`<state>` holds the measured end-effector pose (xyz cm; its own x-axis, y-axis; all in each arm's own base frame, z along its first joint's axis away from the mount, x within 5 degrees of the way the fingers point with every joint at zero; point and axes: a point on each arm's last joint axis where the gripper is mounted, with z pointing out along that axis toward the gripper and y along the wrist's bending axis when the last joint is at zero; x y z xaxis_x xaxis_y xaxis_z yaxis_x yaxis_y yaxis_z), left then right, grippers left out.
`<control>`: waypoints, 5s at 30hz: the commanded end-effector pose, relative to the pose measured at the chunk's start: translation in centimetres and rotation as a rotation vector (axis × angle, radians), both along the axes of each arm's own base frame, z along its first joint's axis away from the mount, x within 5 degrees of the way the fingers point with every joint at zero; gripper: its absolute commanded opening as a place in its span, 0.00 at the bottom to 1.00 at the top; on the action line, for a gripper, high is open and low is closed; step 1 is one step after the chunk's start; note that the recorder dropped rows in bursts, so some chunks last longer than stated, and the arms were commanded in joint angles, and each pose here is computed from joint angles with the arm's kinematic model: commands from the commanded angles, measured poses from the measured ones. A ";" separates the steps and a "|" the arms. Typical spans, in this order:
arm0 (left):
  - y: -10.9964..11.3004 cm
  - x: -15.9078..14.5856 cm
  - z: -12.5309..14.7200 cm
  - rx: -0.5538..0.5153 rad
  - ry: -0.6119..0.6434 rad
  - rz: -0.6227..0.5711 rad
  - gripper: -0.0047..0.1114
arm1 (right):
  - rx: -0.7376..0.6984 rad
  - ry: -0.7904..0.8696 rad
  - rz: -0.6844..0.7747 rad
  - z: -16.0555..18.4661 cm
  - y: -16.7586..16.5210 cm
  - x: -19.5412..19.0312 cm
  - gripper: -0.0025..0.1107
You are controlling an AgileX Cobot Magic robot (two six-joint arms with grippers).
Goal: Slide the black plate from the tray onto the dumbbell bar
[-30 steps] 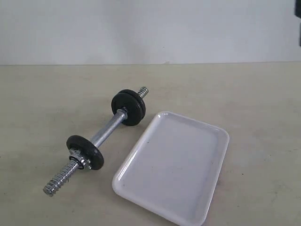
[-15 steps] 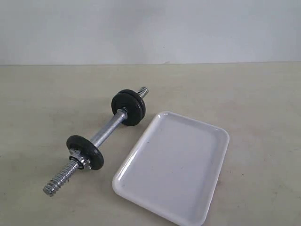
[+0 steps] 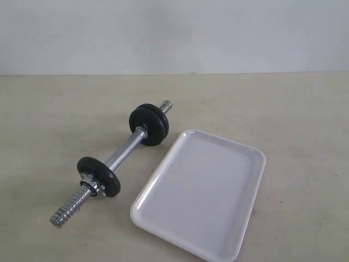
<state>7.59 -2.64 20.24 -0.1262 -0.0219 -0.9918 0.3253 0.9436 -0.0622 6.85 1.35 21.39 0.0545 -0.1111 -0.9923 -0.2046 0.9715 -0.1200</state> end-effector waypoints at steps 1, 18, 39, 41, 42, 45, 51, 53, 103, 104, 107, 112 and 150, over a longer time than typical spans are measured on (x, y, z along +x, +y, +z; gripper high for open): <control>0.1 0.0 0.2 0.023 -0.044 0.009 0.08 | -0.003 0.012 -0.012 -0.2 -0.1 0.1 0.02; 0.0 0.0 -0.1 -0.008 -0.002 0.002 0.08 | 0.179 0.060 -0.024 -0.3 -0.2 0.2 0.02; 0.0 -0.1 -0.1 -0.006 0.006 -0.001 0.08 | 0.515 0.114 -0.043 -0.3 -0.5 0.2 0.02; 0.0 -0.1 -0.1 -0.006 0.006 -0.001 0.08 | 0.403 0.087 -0.068 -0.3 -0.6 0.2 0.02; 0.0 -0.1 -0.1 -0.005 0.007 -0.002 0.08 | 0.361 0.086 -0.085 -0.4 -0.7 0.2 0.02; 0.0 -0.1 -0.1 -0.005 0.007 -0.002 0.08 | 0.317 0.069 -0.194 -0.4 -1.4 0.3 0.02; 0.0 -0.1 -0.1 -0.005 0.007 -0.002 0.08 | 0.206 0.012 -0.299 -0.3 -2.0 -0.5 0.02; 0.0 -0.1 -0.1 -0.005 0.007 -0.002 0.08 | 0.121 -0.021 -0.260 -0.3 -1.6 -1.2 0.02; 0.0 -0.1 -0.1 -0.005 0.007 -0.002 0.08 | 0.079 0.272 -0.262 -3.0 -1.6 -1.5 0.02; 0.0 -0.1 -0.1 -0.005 0.007 -0.002 0.08 | 0.085 0.272 -0.263 -3.0 -1.6 -1.5 0.02; 0.0 -0.1 -0.1 -0.005 0.007 -0.002 0.08 | 0.170 0.281 -0.269 -3.0 -1.6 -1.5 0.02; 0.0 -0.1 -0.1 -0.005 0.007 -0.002 0.08 | 0.139 0.281 -0.268 -3.0 -1.6 -1.5 0.02; 0.0 -0.1 -0.2 -0.005 0.008 -0.002 0.08 | 0.135 0.281 -0.268 -3.0 -1.6 -1.5 0.02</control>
